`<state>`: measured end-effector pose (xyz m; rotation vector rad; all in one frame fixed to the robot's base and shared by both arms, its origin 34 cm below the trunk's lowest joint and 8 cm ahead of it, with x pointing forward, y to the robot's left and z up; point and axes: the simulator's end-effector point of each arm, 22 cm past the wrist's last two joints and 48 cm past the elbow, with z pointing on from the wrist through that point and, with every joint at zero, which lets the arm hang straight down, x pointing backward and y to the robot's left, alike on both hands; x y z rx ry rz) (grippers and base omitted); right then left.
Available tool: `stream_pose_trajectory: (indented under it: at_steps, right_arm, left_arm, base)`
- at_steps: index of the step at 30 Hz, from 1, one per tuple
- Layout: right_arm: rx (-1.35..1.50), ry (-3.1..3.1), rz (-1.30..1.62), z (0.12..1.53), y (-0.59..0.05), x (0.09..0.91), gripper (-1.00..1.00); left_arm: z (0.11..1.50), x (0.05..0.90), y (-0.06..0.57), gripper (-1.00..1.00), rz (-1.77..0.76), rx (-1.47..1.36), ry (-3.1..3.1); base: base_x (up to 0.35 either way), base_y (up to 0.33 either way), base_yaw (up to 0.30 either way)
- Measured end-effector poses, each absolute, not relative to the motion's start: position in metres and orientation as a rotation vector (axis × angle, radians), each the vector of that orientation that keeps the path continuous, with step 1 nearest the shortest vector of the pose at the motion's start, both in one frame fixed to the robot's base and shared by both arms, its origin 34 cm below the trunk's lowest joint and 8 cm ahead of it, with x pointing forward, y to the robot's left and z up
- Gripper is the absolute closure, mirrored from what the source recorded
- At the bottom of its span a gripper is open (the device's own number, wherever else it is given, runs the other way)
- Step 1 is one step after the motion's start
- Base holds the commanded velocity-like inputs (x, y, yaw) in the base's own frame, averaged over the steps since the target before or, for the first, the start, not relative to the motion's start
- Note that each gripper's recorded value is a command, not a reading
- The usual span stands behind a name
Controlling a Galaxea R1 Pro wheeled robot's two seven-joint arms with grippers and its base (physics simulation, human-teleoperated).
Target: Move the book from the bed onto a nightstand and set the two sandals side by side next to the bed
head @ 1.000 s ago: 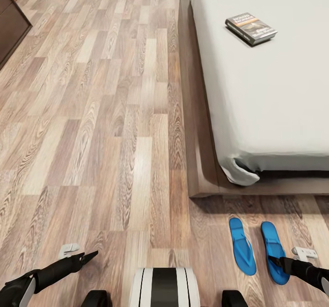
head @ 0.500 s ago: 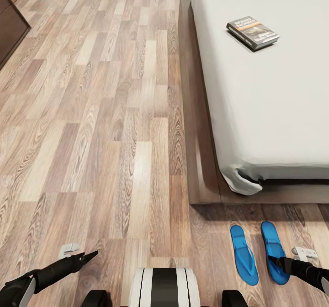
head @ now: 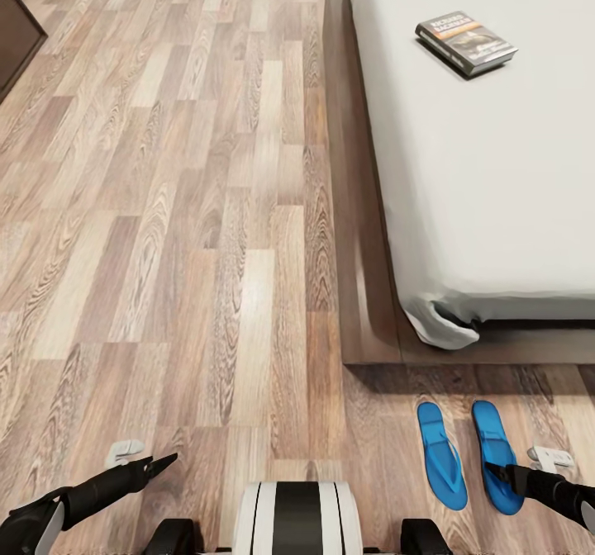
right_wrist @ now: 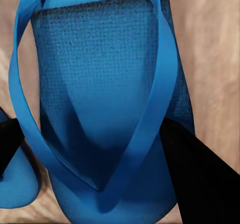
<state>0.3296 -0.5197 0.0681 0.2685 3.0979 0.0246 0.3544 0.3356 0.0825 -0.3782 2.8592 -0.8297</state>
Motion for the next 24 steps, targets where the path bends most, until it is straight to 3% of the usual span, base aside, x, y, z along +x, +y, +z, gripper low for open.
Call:
stream_pose_trajectory:
  at_steps: [16, 24]
  right_arm:
    - [0.272, 3.136, 0.024, 0.057, -0.519, 0.313, 1.00]
    - [0.271, 3.126, 0.043, 0.057, -0.516, 0.316, 1.00]
  left_arm:
    - [0.071, 0.338, 0.336, -1.00, -0.831, -0.400, 2.897]
    - [0.070, 0.304, 0.306, -1.00, -0.902, -0.473, 2.919]
  base:
    - [0.000, 0.000, 0.000]
    - [0.000, 0.000, 0.000]
